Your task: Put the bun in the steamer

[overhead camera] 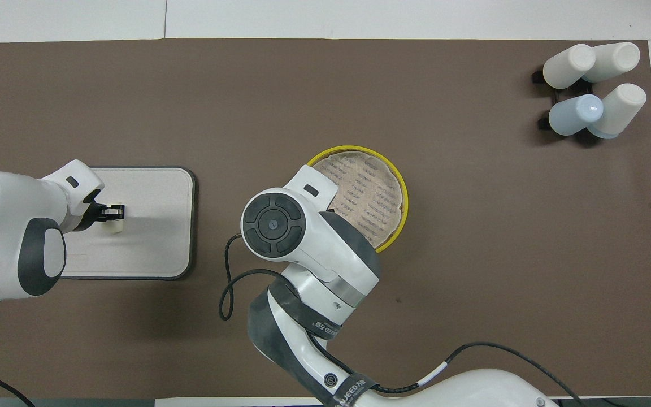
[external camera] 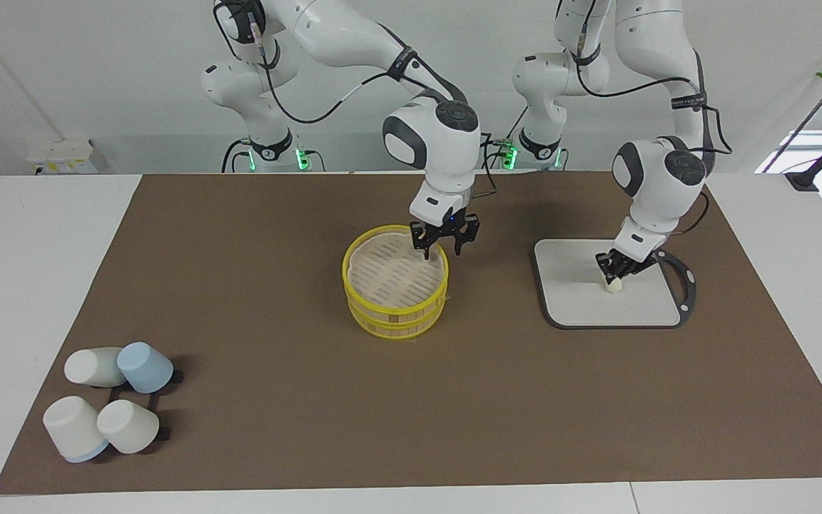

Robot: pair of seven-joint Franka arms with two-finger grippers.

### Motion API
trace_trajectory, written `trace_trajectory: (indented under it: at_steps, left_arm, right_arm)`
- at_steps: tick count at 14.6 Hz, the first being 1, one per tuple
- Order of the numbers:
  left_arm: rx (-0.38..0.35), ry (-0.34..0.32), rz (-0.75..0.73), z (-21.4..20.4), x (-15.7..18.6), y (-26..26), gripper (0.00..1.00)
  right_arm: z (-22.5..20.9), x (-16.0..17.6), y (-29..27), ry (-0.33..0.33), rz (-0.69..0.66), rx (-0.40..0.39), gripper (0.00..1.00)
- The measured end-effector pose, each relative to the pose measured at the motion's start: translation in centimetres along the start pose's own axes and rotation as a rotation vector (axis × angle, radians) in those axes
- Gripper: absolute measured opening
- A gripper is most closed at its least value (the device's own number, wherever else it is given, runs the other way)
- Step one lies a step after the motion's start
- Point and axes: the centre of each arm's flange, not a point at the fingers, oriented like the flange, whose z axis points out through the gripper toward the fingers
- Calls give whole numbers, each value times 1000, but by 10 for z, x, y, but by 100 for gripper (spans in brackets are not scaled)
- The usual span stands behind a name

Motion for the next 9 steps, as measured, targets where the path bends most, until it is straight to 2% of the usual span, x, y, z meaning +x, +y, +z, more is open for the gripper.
trace_trajectory:
  at_steps: [2,3,6,9]
  left_arm:
    - [-12,-34,-5,-23,13,3,14]
    - [-16,-50,-4,-42,22,5,15]
    - [-23,-76,-47,-106,44,25,16]
    - [-27,-96,-108,-164,53,65,16]
  right_arm:
    - [0,0,0,0,-2,0,52]
    - [1,0,0,0,-1,0,48]
    - [-1,2,0,12,0,9,43]
    - [-1,3,1,17,3,13,32]
